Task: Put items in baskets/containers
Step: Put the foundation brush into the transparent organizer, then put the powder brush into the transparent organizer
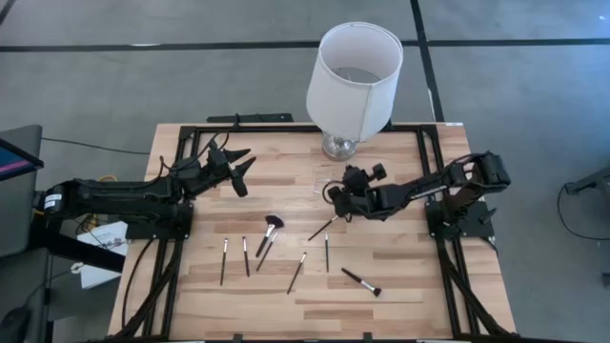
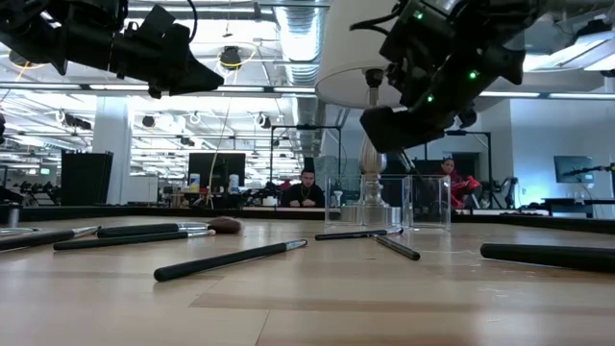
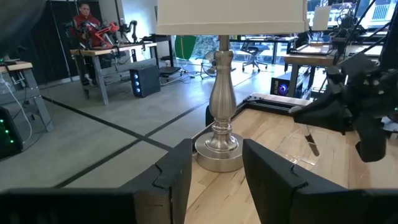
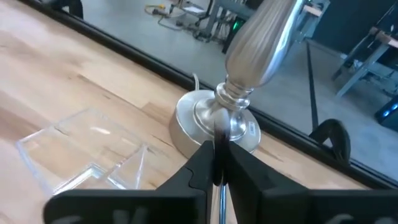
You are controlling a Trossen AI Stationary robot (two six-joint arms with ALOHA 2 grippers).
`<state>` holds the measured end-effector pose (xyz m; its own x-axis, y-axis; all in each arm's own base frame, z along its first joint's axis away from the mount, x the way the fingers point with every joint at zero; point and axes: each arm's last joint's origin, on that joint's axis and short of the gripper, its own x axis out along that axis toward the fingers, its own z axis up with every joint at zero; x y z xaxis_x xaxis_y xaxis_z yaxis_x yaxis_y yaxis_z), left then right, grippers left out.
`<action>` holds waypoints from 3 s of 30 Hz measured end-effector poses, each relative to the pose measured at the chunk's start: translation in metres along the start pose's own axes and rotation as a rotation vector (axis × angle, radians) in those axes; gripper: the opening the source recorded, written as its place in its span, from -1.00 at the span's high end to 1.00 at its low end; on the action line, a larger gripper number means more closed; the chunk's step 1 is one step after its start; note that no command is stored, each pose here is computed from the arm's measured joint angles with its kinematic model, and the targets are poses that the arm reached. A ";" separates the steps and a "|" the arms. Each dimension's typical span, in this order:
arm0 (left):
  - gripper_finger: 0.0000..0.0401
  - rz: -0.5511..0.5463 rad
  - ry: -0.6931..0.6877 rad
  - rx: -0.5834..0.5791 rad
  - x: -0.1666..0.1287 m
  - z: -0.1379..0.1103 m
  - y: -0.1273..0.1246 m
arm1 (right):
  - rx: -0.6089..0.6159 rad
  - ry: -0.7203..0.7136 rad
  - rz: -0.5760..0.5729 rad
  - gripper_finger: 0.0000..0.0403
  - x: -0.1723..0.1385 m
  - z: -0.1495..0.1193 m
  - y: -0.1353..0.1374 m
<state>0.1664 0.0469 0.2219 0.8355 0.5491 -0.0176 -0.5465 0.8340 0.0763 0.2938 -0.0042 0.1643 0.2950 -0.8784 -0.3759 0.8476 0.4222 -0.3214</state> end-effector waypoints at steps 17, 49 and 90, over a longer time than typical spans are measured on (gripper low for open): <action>0.30 0.000 0.000 -0.030 0.000 0.000 0.000 | -0.113 -0.005 0.328 0.56 -0.046 0.067 0.005; 0.30 -0.035 0.001 -0.058 -0.002 0.000 -0.005 | -0.338 1.355 0.728 -0.12 -0.171 -0.073 0.061; 0.30 -0.034 -0.003 -0.052 -0.002 0.000 -0.005 | -0.447 1.293 0.576 0.93 -0.150 -0.079 0.062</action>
<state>0.1677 0.0419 0.2215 0.8537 0.5205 -0.0168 -0.5200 0.8538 0.0241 0.2672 0.1709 0.1321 -0.2554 0.1313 -0.9579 0.4800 0.8772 -0.0078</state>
